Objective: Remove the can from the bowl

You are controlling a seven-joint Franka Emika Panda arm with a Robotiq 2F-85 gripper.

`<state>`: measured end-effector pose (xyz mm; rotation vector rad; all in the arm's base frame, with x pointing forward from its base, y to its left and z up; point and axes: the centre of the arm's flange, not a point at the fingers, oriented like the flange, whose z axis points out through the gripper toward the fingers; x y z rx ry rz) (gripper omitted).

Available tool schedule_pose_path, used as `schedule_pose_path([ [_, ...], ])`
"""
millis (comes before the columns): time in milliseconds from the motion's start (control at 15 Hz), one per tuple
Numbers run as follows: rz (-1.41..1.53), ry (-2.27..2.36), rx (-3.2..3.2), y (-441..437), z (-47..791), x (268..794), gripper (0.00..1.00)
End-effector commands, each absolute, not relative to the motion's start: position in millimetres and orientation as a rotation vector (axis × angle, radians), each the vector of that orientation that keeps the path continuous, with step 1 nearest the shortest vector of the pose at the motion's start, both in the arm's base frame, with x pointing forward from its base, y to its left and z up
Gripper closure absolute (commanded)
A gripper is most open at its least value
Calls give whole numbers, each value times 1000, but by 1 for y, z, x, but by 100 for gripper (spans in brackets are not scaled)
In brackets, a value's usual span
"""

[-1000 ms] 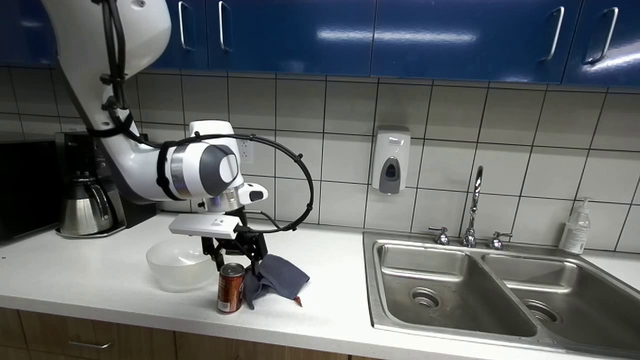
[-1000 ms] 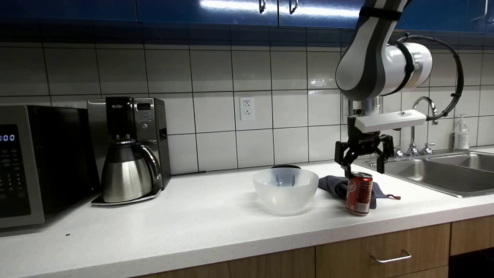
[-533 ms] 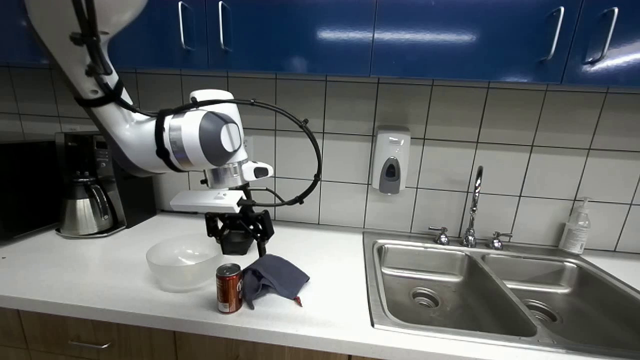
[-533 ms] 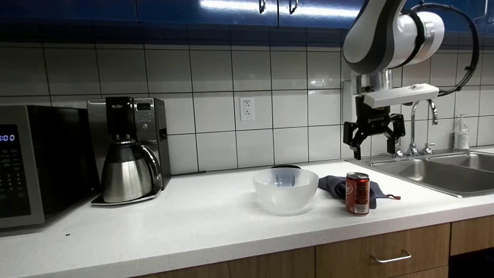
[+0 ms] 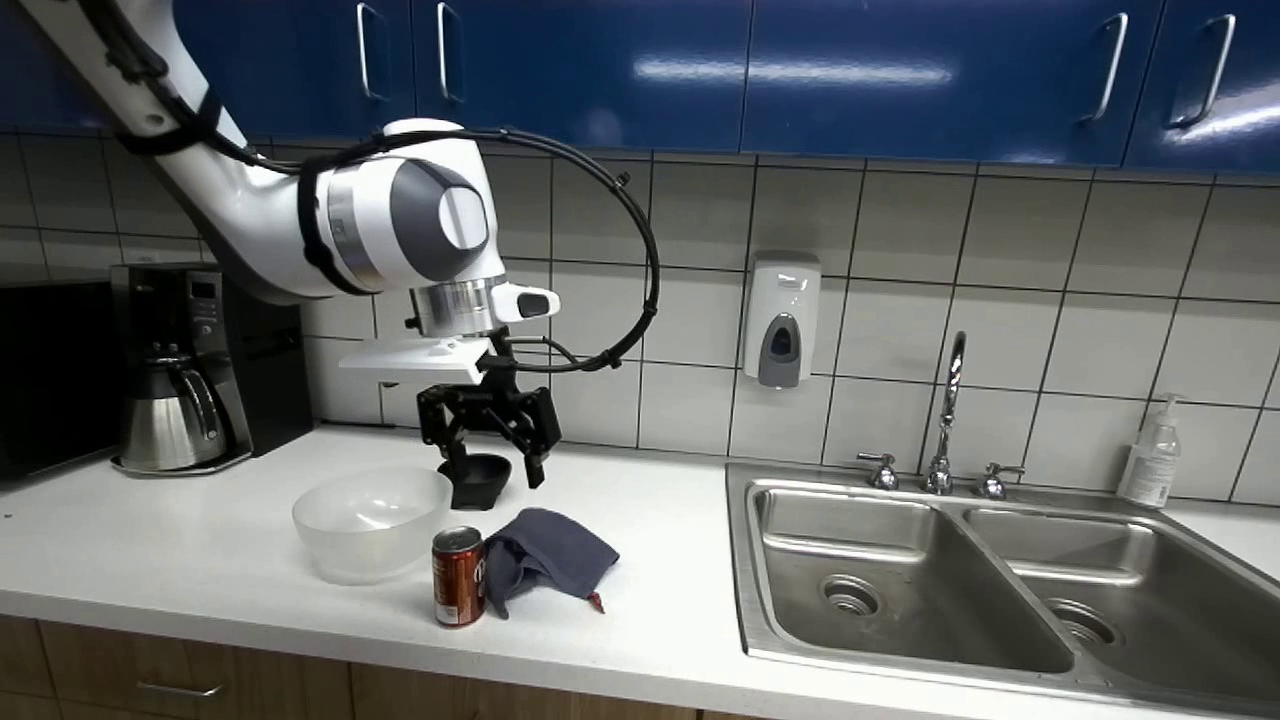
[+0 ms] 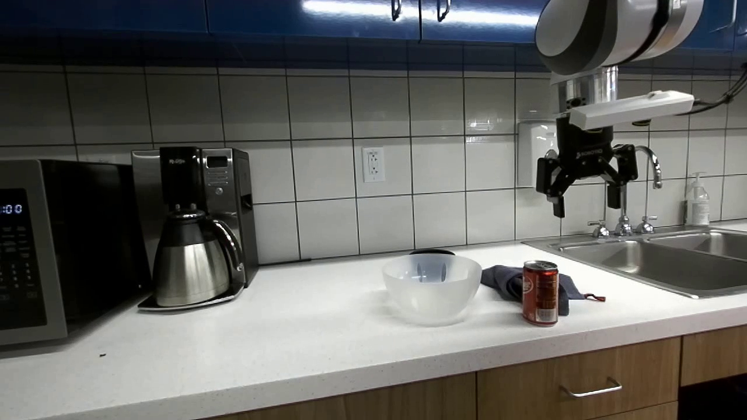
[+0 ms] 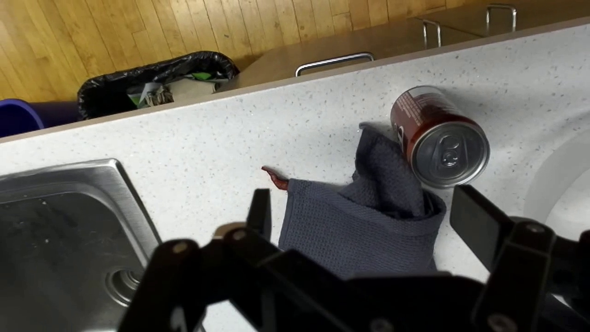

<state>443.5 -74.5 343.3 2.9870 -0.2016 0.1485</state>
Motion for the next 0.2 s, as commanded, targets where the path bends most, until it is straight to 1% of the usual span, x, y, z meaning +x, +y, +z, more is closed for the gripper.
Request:
schedule_pose_path([
  [0, 144, -199, 2987, -74, 342, 444, 0],
  [133, 133, -194, 2988, -73, 338, 444, 0],
])
